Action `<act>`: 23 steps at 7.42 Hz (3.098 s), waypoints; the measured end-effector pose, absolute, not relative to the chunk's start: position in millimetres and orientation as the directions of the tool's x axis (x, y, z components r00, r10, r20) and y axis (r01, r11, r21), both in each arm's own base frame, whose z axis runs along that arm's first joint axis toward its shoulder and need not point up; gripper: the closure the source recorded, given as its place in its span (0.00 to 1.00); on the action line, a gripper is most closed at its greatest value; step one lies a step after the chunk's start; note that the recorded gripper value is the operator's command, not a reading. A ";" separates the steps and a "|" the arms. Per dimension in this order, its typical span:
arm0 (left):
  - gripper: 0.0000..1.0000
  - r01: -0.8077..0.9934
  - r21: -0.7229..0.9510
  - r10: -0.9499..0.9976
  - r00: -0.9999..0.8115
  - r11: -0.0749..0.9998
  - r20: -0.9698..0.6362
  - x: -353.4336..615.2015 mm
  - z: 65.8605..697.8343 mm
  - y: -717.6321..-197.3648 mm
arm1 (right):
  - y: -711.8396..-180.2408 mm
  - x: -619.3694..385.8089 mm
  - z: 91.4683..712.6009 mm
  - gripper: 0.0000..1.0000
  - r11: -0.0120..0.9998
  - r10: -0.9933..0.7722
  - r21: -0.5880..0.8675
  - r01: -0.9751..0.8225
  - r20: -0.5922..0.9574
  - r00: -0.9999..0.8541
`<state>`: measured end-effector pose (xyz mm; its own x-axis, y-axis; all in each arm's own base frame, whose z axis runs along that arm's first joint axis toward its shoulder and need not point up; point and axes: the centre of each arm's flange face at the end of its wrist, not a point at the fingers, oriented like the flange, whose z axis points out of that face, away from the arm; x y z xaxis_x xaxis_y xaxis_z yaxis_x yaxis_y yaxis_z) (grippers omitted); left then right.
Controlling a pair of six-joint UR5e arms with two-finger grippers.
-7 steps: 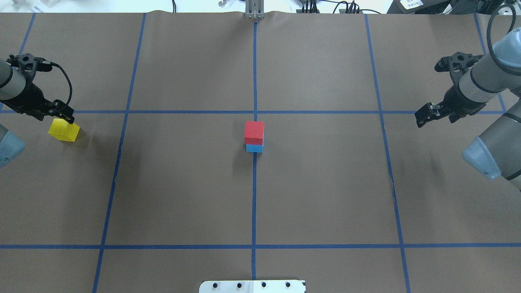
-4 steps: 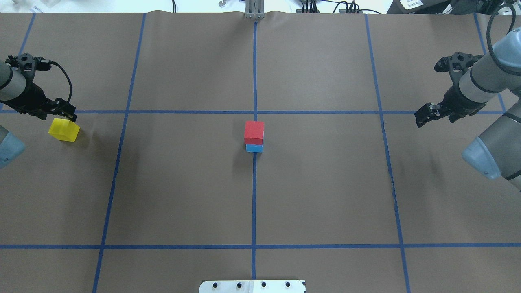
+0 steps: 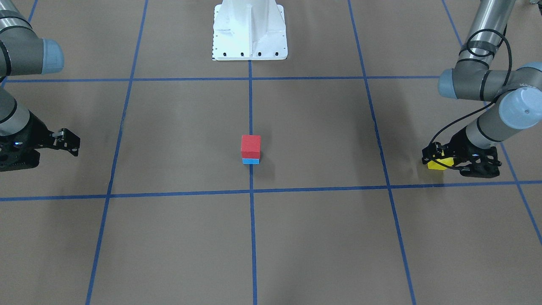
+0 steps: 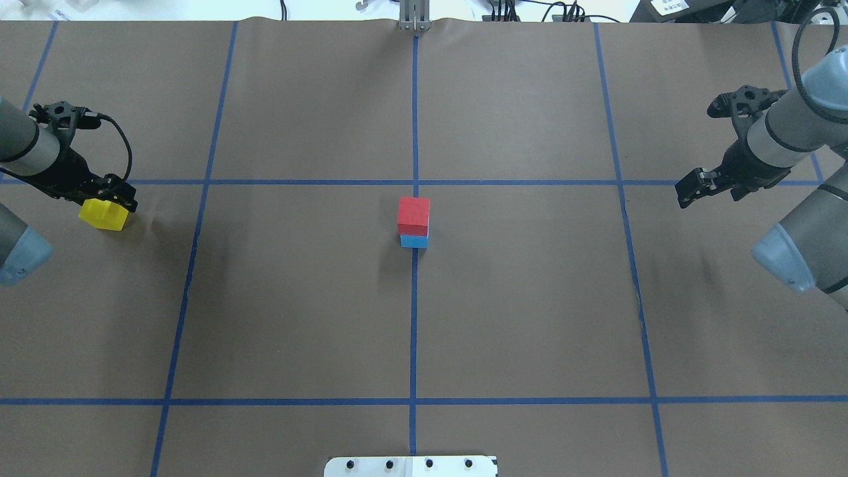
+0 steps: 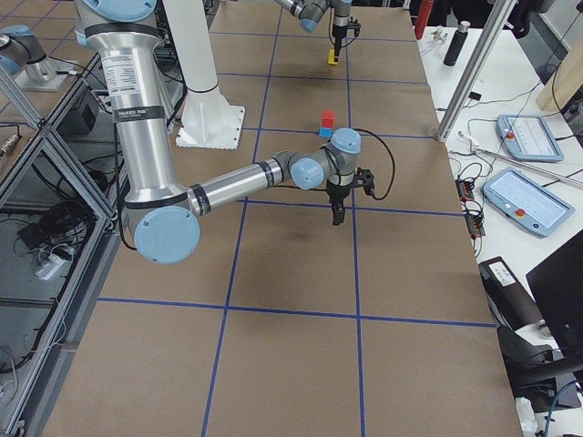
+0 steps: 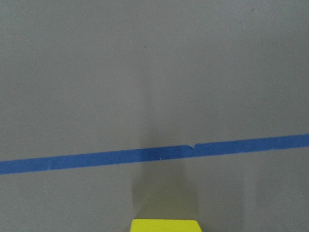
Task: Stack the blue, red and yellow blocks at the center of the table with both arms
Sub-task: 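Lower the left gripper and grasp the yellow cube, then carry the yellow cube over the red cube, then lower the yellow cube onto the red cube and open the left gripper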
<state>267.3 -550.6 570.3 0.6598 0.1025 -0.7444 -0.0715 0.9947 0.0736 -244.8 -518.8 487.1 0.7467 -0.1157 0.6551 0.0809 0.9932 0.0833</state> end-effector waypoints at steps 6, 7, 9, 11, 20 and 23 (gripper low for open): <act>1.00 -0.073 0.026 0.066 0.624 0.997 -0.778 282.6 440.7 -559.8 | -517.9 -243.7 483.0 0.00 0.993 -0.120 0.091 0.080 0.658 0.744; 1.00 -0.055 0.005 0.038 0.617 0.998 -0.786 299.6 373.3 -563.3 | -517.7 -243.3 484.1 0.00 0.993 -0.119 0.089 0.080 0.657 0.744; 1.00 0.006 -0.041 -0.036 0.604 0.999 -0.796 368.9 268.6 -532.0 | -517.6 -242.1 487.6 0.00 0.993 -0.122 0.088 0.084 0.655 0.746; 1.00 0.025 -0.024 -0.034 0.607 0.999 -0.794 454.0 191.0 -495.9 | -518.2 -241.7 491.6 0.00 0.993 -0.120 0.084 0.086 0.652 0.749; 1.00 0.005 0.049 0.033 0.667 0.999 -0.744 570.9 96.6 -524.5 | -522.1 -230.9 497.2 0.00 0.995 -0.095 0.069 0.065 0.650 0.754; 1.00 0.018 0.027 0.008 0.667 0.999 -0.745 573.6 97.6 -520.3 | -523.4 -231.6 497.3 0.00 0.996 -0.092 0.067 0.063 0.650 0.755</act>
